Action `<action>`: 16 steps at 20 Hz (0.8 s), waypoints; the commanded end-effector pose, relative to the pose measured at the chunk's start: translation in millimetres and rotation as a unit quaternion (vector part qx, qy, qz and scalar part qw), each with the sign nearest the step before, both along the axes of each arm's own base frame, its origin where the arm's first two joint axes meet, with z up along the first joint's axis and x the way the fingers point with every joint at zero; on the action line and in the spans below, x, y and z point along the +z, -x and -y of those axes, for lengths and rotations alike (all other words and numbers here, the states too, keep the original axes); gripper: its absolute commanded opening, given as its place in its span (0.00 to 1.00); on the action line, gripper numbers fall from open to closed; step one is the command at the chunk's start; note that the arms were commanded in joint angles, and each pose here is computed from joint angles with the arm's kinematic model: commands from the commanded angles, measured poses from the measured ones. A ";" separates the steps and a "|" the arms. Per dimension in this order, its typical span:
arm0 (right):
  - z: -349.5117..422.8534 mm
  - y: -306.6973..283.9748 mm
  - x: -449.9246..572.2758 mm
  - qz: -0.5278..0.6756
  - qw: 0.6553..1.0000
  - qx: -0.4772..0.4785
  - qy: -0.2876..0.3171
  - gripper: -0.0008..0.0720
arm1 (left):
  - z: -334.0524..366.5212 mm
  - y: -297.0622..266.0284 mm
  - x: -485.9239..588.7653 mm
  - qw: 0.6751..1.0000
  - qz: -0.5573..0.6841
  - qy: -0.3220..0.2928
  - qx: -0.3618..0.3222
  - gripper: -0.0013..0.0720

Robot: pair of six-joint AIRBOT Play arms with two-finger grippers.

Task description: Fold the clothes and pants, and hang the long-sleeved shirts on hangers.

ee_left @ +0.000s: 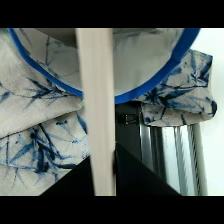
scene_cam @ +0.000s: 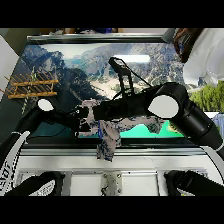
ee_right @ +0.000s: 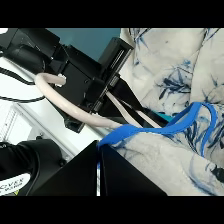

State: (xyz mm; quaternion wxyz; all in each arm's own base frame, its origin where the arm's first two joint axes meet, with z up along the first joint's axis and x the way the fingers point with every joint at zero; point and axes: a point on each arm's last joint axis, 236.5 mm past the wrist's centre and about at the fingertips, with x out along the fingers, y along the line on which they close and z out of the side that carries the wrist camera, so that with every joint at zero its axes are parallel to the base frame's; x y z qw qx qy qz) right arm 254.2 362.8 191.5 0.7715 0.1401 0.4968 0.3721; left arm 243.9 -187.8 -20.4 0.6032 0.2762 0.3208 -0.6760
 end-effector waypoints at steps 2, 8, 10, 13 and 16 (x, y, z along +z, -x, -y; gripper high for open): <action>-5.2 -2.0 -5.8 -0.003 1.000 0.001 0.001 0.03 | 0.2 0.5 0.0 1.000 -0.001 0.000 0.000 0.04; -4.6 -0.3 -10.1 0.000 1.000 0.013 0.011 0.23 | 0.2 1.7 0.1 1.000 -0.003 0.000 -0.002 0.04; -3.5 1.5 -11.7 -0.003 1.000 0.015 0.015 0.38 | 0.2 2.2 0.2 1.000 -0.004 0.000 -0.003 0.04; -2.8 2.5 -11.1 -0.004 1.000 0.016 0.015 0.43 | 0.2 2.4 0.3 1.000 -0.004 0.000 -0.003 0.04; 1.0 15.9 -17.4 -0.011 0.998 0.050 0.034 0.66 | 0.2 3.9 0.6 1.000 -0.007 0.001 -0.005 0.04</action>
